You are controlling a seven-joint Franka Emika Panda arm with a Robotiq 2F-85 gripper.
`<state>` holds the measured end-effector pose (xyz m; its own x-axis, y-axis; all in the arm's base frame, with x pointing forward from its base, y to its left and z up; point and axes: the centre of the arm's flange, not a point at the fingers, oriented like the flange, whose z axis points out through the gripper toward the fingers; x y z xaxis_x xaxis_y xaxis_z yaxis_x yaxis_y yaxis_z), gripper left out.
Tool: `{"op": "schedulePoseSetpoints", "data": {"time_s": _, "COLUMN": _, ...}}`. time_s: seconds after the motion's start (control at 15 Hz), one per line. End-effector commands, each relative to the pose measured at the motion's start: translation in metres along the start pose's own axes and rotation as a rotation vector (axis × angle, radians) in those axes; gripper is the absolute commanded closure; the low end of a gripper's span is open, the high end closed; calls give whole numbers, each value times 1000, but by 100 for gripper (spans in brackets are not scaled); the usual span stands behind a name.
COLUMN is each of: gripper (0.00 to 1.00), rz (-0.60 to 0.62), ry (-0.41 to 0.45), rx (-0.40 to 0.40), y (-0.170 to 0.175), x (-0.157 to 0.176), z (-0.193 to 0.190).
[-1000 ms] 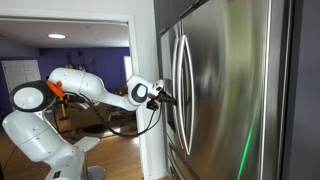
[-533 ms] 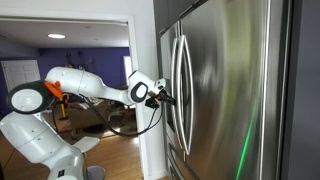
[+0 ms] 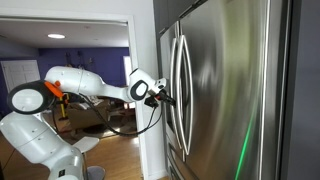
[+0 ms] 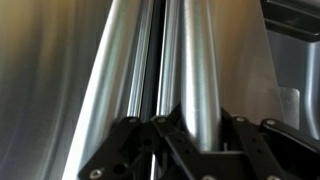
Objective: Open the top left fridge door
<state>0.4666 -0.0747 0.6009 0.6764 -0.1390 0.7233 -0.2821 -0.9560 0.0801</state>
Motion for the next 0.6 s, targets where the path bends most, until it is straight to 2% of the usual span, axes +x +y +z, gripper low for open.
{"op": "schedulePoseSetpoints", "data": {"time_s": 0.0, "gripper": 93, "rz": 23, "ry": -133, "rx": 67, "y": -58, "x": -38, "z": 0}}
{"op": "schedulePoseSetpoints", "data": {"time_s": 0.53, "gripper": 93, "rz": 142, "ry": -165, "rx": -12, "y": -69, "x": -38, "z": -2}}
